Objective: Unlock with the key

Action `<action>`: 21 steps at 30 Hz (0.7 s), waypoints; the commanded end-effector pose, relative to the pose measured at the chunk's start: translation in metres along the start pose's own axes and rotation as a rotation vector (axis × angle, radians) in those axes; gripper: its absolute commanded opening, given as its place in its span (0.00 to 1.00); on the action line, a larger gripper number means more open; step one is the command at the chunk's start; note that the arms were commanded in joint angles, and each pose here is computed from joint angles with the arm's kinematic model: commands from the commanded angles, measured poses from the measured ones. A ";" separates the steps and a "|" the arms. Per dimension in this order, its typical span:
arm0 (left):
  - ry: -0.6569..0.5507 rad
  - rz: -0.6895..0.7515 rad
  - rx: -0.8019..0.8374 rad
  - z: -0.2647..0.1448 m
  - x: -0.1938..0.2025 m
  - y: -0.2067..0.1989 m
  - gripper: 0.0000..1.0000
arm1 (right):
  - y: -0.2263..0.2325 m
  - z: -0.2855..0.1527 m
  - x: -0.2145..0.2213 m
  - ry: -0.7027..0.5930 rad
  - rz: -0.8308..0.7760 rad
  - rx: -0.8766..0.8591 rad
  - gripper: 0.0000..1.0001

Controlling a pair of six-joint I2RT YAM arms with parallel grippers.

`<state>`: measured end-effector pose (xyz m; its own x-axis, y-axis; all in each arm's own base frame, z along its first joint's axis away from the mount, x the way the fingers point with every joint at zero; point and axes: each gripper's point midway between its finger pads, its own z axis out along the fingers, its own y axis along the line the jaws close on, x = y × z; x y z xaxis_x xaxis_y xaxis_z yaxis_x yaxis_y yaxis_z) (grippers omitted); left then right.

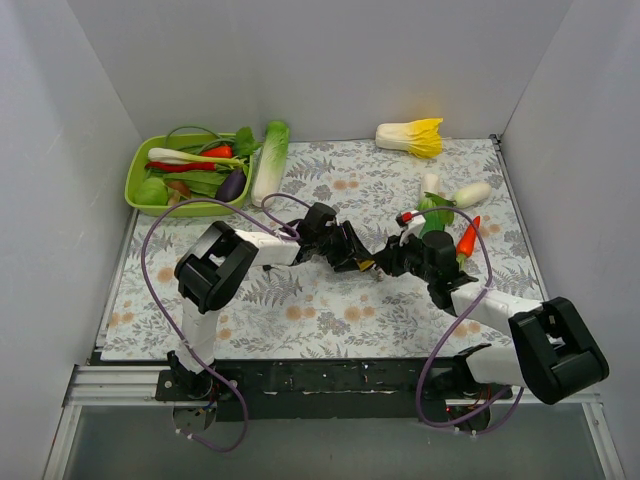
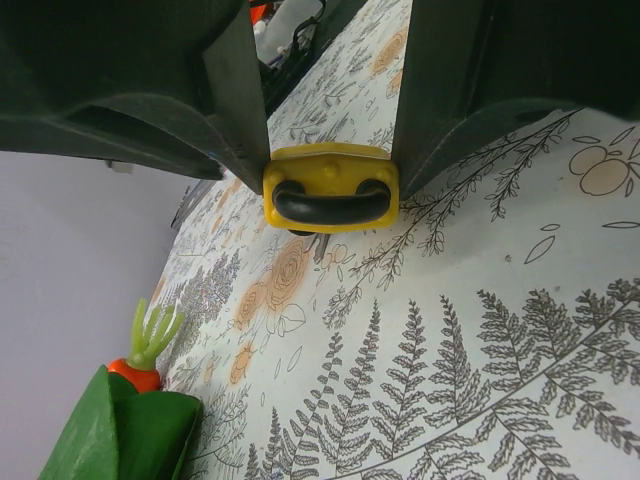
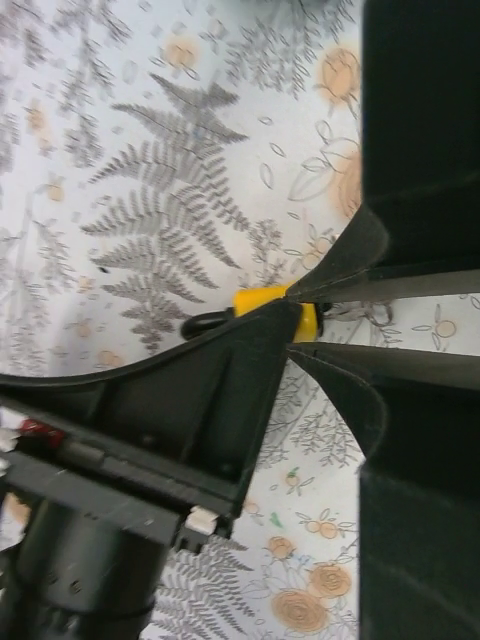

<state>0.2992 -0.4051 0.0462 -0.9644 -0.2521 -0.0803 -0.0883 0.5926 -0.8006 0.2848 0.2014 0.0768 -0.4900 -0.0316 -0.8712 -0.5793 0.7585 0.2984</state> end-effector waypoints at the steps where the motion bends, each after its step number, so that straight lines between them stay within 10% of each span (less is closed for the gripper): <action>1: 0.033 -0.036 -0.108 0.002 0.011 0.031 0.00 | 0.005 0.000 -0.057 -0.172 -0.078 -0.005 0.31; 21: 0.029 -0.047 -0.083 0.000 0.007 0.028 0.00 | 0.003 -0.016 0.018 0.048 0.030 0.008 0.48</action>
<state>0.3004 -0.4040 0.0468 -0.9629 -0.2633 -0.0589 -0.1108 0.5849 -0.8035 0.2707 0.1937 0.0808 -0.4992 -0.0322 -0.8659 -0.5701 0.7648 0.3002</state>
